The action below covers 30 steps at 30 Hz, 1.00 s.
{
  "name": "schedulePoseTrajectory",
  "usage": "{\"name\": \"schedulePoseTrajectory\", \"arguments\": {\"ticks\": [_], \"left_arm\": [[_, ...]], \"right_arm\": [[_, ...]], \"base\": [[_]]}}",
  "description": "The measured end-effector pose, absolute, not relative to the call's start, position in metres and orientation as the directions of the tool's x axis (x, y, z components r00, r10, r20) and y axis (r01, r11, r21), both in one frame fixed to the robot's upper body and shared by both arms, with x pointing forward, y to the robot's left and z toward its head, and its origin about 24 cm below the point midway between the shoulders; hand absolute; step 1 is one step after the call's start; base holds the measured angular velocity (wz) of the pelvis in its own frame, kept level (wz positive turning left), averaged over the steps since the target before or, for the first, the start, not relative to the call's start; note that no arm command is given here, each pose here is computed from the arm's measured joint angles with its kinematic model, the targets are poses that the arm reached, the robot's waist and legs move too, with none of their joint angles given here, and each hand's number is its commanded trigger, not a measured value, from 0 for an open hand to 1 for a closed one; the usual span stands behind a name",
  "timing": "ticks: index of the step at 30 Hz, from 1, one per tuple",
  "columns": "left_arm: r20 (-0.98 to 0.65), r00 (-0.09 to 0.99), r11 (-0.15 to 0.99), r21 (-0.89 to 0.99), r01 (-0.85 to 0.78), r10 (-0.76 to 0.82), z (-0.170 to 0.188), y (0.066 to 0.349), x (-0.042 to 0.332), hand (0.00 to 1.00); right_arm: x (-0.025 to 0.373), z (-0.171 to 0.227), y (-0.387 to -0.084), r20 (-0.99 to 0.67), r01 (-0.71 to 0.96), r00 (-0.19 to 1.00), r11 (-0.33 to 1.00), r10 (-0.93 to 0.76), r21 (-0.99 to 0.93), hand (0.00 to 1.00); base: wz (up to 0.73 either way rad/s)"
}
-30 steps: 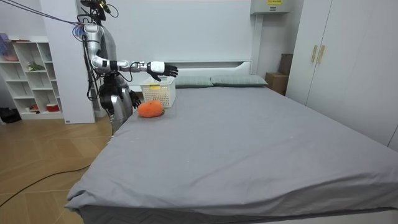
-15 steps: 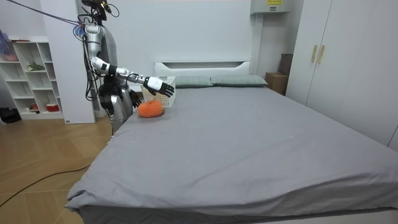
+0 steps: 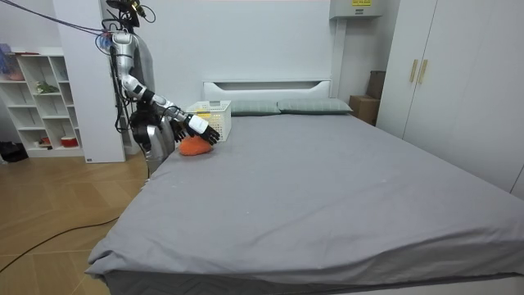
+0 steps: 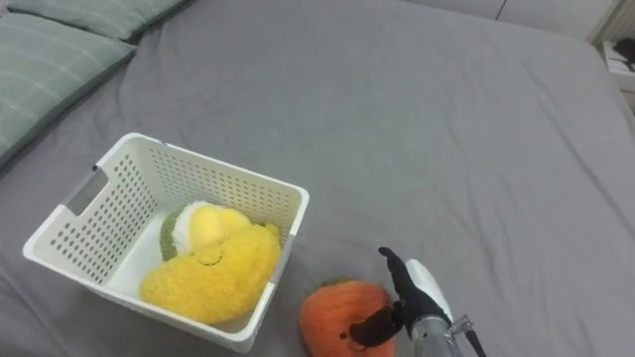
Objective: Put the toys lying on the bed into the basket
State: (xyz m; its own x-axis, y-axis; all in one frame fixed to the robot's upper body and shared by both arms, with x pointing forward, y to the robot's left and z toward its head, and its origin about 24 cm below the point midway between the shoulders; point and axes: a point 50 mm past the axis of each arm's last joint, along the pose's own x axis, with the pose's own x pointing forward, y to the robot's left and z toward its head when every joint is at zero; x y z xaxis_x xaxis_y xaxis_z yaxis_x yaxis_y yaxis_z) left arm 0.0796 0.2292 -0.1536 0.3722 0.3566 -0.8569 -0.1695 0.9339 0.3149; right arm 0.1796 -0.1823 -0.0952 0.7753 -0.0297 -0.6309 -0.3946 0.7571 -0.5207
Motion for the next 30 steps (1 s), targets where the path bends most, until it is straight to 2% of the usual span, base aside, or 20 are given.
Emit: {"name": "schedulePoseTrajectory", "arguments": {"ticks": [3,4,5,6,7,10,18,30], "left_arm": [[-0.854,0.375,0.932,0.319,-0.171,0.361,-0.153,0.231,0.08,0.0],[-0.855,0.375,0.933,0.318,-0.171,0.36,-0.153,0.23,0.08,0.0],[-0.855,0.375,0.933,0.317,-0.17,0.359,-0.153,0.23,0.08,0.0],[-0.855,0.376,0.933,0.317,-0.17,0.359,-0.153,0.23,0.08,0.0],[-0.854,0.378,0.933,0.316,-0.171,0.358,-0.153,0.23,0.081,0.0],[-0.853,0.378,0.933,0.317,-0.173,0.36,-0.153,0.231,0.081,0.0],[-0.845,0.394,0.933,0.315,-0.177,0.36,-0.151,0.23,0.085,0.0],[-0.841,0.404,0.933,0.314,-0.178,0.36,-0.15,0.23,0.086,0.0]], "right_arm": [[0.176,-0.104,-0.18,-0.676,-0.442,0.737,0.75,-0.009,-0.492,0.0],[0.175,-0.106,-0.18,-0.691,-0.456,0.723,0.749,-0.002,-0.48,0.44],[0.174,-0.107,-0.18,-0.697,-0.463,0.717,0.749,0.002,-0.474,0.62],[0.173,-0.109,-0.179,-0.713,-0.482,0.701,0.747,0.014,-0.458,0.97],[0.17,-0.113,-0.178,-0.731,-0.497,0.682,0.748,0.023,-0.441,1.0],[0.168,-0.116,-0.178,-0.752,-0.513,0.659,0.75,0.031,-0.418,1.0],[0.179,-0.114,-0.183,-0.747,-0.501,0.665,0.75,0.014,-0.432,1.0],[0.172,-0.12,-0.178,-0.767,-0.52,0.641,0.753,0.032,-0.403,1.0]], "base": [[0.03],[0.0],[0.0],[0.0],[0.0],[0.06],[0.03],[0.0]]}}
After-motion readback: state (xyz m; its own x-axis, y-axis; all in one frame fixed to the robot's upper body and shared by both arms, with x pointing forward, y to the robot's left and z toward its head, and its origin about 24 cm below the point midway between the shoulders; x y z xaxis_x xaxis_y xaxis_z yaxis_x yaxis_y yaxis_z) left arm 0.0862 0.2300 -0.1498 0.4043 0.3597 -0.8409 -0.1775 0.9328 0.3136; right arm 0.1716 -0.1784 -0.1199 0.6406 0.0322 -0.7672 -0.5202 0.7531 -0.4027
